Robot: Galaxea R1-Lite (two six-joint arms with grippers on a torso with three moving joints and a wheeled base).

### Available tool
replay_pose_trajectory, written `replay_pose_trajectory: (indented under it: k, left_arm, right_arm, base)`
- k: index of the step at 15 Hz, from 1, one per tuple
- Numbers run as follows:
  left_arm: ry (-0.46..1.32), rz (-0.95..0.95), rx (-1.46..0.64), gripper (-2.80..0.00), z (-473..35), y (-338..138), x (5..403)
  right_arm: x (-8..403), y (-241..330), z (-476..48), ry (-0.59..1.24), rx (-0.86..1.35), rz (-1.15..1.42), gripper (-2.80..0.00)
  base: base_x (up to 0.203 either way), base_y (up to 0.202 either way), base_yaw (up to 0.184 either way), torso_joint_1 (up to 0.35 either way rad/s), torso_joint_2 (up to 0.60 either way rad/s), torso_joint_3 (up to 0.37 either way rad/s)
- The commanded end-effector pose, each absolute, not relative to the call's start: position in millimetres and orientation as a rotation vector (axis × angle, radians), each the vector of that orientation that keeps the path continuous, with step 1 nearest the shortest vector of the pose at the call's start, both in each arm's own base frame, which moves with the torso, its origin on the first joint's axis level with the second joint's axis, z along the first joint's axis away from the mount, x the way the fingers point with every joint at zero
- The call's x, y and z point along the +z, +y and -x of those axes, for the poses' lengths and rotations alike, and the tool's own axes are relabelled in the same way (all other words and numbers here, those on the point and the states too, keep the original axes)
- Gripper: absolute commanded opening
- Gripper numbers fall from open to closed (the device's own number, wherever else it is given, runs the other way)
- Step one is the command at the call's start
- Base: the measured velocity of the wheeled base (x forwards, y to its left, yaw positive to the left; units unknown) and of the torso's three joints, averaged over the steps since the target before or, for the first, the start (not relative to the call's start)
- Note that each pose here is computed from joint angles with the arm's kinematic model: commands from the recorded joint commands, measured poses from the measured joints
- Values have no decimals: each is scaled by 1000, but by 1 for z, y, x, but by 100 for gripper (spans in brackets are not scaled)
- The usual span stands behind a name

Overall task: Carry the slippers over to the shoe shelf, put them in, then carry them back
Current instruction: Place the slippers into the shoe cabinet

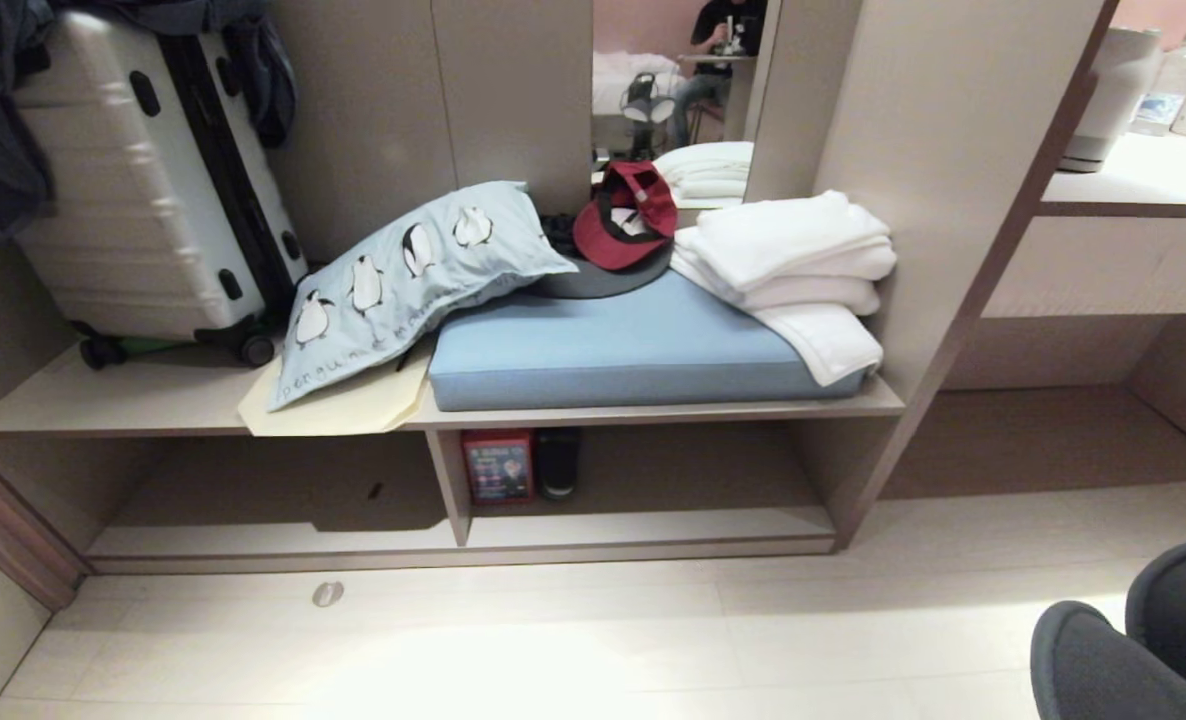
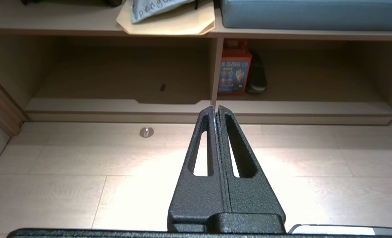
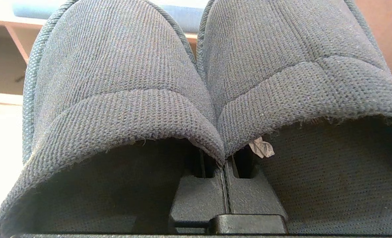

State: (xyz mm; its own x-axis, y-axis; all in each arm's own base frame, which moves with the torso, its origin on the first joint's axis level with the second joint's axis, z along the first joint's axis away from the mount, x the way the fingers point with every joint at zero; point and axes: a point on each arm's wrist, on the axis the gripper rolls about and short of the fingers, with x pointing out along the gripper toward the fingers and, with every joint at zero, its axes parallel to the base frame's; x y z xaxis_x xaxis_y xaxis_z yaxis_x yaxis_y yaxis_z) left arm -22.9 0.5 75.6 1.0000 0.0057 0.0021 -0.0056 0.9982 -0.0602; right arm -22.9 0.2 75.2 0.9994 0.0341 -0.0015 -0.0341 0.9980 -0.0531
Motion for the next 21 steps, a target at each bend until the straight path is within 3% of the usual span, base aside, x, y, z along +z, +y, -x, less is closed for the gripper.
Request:
replay_pose_trajectory:
  k: [1,21]
  left_arm:
    - [-2,61,6,-280,23,1,76]
    - [1,58,6,-280,23,1,76]
  right_arm:
    - [75,0,23,2,35,54,-280]
    - [75,0,23,2,35,54,-280]
  base:
    - [0,0,0,2,-2,-207]
    - [0,0,0,2,2,-198]
